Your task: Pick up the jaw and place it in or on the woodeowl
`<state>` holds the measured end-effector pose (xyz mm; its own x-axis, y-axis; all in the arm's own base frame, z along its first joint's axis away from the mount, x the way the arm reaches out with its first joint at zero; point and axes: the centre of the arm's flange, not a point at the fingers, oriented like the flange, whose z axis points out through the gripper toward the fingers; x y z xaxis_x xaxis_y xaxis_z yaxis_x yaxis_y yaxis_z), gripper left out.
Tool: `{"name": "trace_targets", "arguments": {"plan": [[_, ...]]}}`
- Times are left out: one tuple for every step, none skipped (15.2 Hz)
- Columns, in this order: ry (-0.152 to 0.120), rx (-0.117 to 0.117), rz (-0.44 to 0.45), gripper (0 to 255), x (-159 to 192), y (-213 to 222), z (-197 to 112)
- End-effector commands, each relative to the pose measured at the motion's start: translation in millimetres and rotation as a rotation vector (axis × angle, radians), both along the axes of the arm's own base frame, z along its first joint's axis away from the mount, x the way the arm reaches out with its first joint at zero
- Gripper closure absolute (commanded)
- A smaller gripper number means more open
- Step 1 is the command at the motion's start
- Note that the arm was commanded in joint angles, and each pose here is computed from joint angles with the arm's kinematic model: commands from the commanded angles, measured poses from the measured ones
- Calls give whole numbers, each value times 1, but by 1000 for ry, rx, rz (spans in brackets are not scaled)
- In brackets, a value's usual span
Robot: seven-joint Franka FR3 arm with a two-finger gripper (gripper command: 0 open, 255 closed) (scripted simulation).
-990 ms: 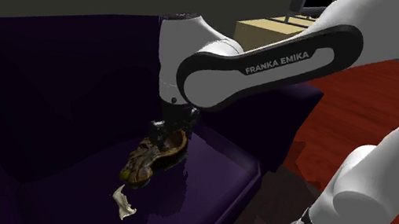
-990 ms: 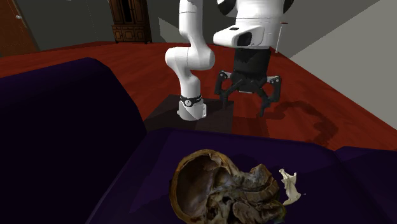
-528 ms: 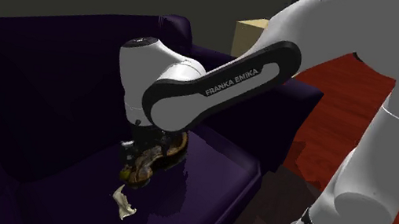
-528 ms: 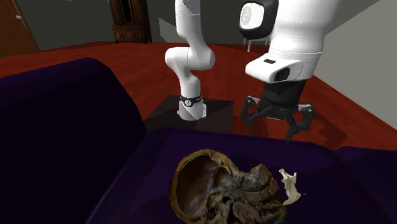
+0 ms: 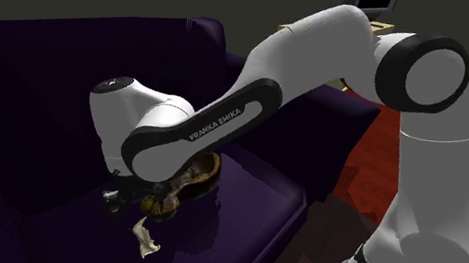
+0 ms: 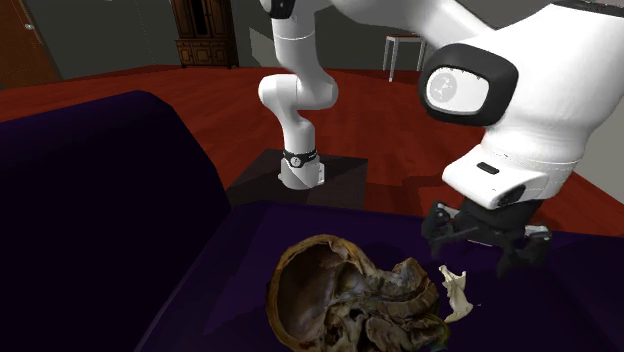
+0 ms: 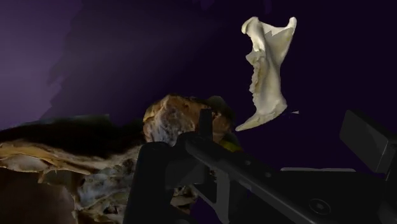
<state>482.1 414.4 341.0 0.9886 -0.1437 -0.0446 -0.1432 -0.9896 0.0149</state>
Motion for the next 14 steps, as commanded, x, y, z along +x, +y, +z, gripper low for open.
{"name": "trace_targets", "arguments": {"plan": [[8,-1,-11,0,7,22,-19],[12,-1,-16,0,11,31,-26],[12,-1,-16,0,11,31,-32],[12,-1,-16,0,11,31,-37],[12,-1,-16,0,10,31,-42],[12,-1,-16,0,10,31,-47],[12,-1,-16,0,10,31,-53],[12,-1,-16,0,9,31,-58],[12,-1,-16,0,9,31,-63],[12,-1,-16,0,9,31,-66],[12,-1,-16,0,9,31,-66],[12,-1,-16,0,9,31,-66],[12,-1,-16,0,9,31,-66],[12,-1,-16,0,9,31,-66]]}}
